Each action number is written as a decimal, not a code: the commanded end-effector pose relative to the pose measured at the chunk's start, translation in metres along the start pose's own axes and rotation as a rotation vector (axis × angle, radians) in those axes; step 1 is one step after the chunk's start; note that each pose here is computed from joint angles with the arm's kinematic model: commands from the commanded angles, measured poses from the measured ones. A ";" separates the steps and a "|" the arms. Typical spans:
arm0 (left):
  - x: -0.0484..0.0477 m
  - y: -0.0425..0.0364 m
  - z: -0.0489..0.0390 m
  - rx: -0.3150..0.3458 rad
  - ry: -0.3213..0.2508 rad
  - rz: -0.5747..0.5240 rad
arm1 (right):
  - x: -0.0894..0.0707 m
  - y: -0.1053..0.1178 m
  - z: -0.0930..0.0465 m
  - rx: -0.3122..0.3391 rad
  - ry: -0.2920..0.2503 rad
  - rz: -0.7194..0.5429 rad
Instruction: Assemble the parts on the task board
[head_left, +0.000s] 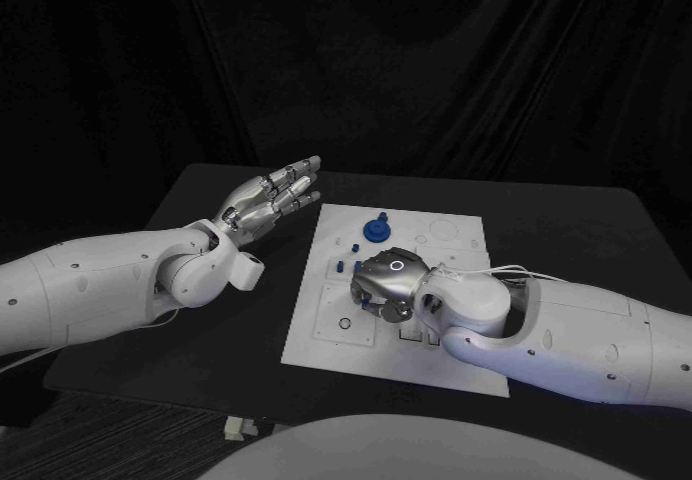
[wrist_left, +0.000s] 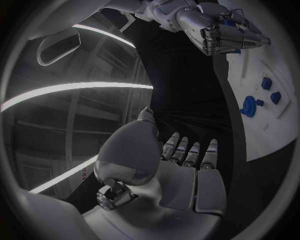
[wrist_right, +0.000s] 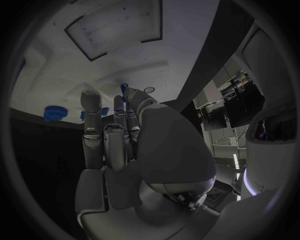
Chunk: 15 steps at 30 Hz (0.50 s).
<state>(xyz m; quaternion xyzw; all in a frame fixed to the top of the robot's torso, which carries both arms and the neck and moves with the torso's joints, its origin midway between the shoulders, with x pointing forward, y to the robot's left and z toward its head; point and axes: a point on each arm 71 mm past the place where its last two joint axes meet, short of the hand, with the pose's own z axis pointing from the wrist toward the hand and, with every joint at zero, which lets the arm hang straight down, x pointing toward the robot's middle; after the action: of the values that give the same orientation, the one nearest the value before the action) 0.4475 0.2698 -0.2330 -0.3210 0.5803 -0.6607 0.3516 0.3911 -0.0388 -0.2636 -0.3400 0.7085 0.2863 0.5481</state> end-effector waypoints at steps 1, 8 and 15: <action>0.0016 -0.0090 -0.0005 0.136 0.010 -0.011 | 0.001 0.000 0.000 0.016 -0.011 -0.003; 0.0013 -0.0085 -0.0008 0.134 0.010 -0.012 | 0.004 -0.001 0.000 0.018 -0.014 0.002; 0.0012 -0.0080 -0.0010 0.131 0.010 -0.012 | 0.005 -0.002 0.001 0.020 -0.020 0.005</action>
<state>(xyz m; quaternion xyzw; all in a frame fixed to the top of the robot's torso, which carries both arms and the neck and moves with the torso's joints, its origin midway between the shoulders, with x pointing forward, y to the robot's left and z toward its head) 0.4473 0.2703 -0.2340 -0.3217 0.5808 -0.6605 0.3506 0.3915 -0.0398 -0.2695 -0.3356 0.7113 0.2854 0.5477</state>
